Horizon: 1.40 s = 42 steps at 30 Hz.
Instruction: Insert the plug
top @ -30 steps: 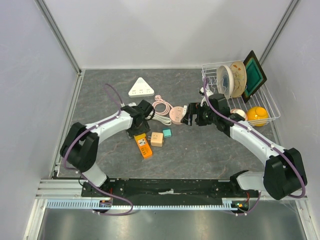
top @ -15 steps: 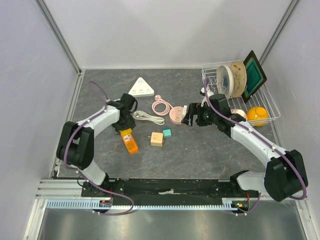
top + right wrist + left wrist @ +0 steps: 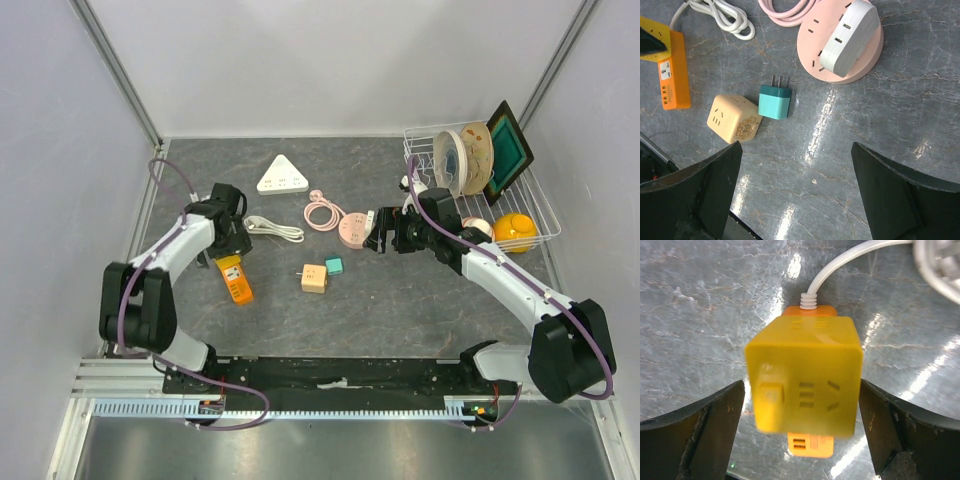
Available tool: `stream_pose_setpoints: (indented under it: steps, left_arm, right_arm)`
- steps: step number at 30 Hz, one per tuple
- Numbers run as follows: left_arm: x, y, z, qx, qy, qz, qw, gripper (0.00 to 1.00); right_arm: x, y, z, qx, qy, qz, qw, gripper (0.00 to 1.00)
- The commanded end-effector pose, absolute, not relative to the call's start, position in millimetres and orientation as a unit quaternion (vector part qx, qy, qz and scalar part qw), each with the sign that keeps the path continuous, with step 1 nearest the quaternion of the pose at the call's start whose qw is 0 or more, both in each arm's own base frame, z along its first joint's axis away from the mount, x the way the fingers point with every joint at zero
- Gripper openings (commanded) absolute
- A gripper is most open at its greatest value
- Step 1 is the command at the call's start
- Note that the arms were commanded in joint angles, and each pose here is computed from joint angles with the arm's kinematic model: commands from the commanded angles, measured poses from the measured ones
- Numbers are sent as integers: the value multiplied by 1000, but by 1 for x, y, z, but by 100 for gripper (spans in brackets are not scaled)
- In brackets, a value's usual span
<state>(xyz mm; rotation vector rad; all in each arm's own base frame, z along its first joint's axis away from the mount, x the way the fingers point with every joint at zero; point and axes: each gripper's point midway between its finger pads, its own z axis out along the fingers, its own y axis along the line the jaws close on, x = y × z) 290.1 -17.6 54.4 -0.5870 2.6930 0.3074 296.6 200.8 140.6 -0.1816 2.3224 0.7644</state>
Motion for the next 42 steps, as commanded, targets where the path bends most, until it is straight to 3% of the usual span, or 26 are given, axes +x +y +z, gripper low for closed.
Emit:
stream_pose_setpoints:
  steps: [1, 5, 8, 17, 26, 32, 37, 42]
  left_arm:
    - [304, -18, 118, -190, 941, 80, 268, 99]
    - [341, -39, 191, -144, 928, 15, 345, 100]
    - [379, -67, 209, -103, 927, -43, 357, 100]
    - [521, -116, 180, -71, 915, -103, 383, 100]
    - [605, -133, 141, -36, 892, -173, 417, 100]
    - [623, -142, 99, -30, 896, -221, 385, 100]
    - [601, -152, 75, -14, 907, -250, 338, 99]
    - [567, -159, 64, -7, 914, -274, 299, 91]
  right_arm:
    - [297, 198, 146, -86, 887, 288, 350, 98]
    - [297, 195, 152, -93, 884, 283, 361, 98]
    - [298, 195, 156, -94, 882, 281, 366, 98]
    - [295, 198, 143, -116, 884, 283, 353, 98]
    - [288, 204, 136, -136, 882, 299, 337, 98]
    - [287, 203, 127, -137, 887, 296, 327, 98]
    - [286, 204, 122, -138, 890, 297, 319, 98]
    - [286, 204, 124, -138, 888, 299, 321, 98]
